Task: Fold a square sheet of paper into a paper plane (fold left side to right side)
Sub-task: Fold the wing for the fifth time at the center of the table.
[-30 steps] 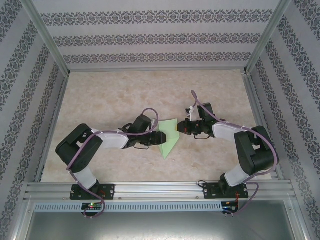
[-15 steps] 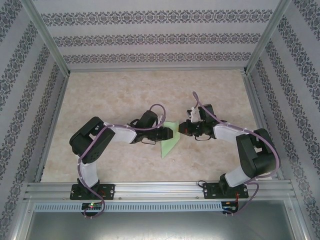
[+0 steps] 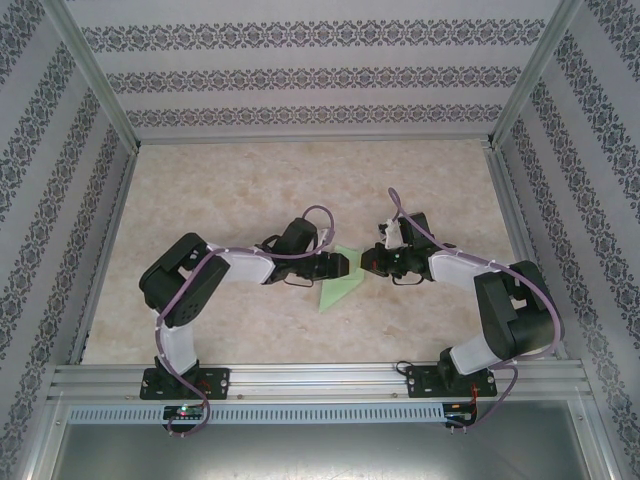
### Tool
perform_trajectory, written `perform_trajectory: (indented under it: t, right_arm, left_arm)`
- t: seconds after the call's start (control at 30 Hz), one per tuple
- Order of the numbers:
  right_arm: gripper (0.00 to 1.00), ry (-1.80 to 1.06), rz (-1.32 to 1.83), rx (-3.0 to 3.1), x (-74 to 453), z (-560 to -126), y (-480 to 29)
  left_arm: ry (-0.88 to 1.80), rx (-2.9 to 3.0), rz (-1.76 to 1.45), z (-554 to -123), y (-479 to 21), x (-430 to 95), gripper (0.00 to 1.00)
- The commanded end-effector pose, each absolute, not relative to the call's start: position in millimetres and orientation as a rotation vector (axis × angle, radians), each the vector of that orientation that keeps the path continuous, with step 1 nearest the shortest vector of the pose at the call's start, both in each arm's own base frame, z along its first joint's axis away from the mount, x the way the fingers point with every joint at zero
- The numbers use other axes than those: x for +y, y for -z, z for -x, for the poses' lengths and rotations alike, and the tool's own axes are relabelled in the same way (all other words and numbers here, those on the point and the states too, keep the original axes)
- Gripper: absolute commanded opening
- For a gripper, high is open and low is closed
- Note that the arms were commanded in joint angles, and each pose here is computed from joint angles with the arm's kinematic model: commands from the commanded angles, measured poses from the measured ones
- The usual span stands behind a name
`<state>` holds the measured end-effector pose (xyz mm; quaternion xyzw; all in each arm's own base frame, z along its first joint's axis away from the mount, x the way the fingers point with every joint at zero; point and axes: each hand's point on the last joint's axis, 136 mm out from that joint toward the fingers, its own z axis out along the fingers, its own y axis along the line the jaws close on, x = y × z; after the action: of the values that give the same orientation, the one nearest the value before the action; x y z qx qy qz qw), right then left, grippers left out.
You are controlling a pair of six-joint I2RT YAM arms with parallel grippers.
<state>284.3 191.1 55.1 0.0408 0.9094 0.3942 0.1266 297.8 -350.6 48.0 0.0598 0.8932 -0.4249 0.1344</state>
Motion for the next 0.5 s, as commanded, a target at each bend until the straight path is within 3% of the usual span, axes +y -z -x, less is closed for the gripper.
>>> perform_trajectory:
  t: [0.0, 0.3, 0.47]
  right_arm:
    - [0.0, -1.127, -0.159, 2.662, 186.2, -282.3, -52.2]
    - [0.0, -1.111, -0.158, 2.677, 186.6, -281.6, -52.3]
    - [0.0, -1.096, -0.167, 2.687, 187.0, -282.4, -53.6]
  left_arm:
    - [1.099, 2.585, -0.239, -296.4, -60.3, -331.2, 0.61]
    - [0.868, 2.564, -0.308, -291.9, -81.0, -295.3, 0.66]
    - [0.757, 2.534, -0.529, -249.5, -94.0, -309.7, 0.64]
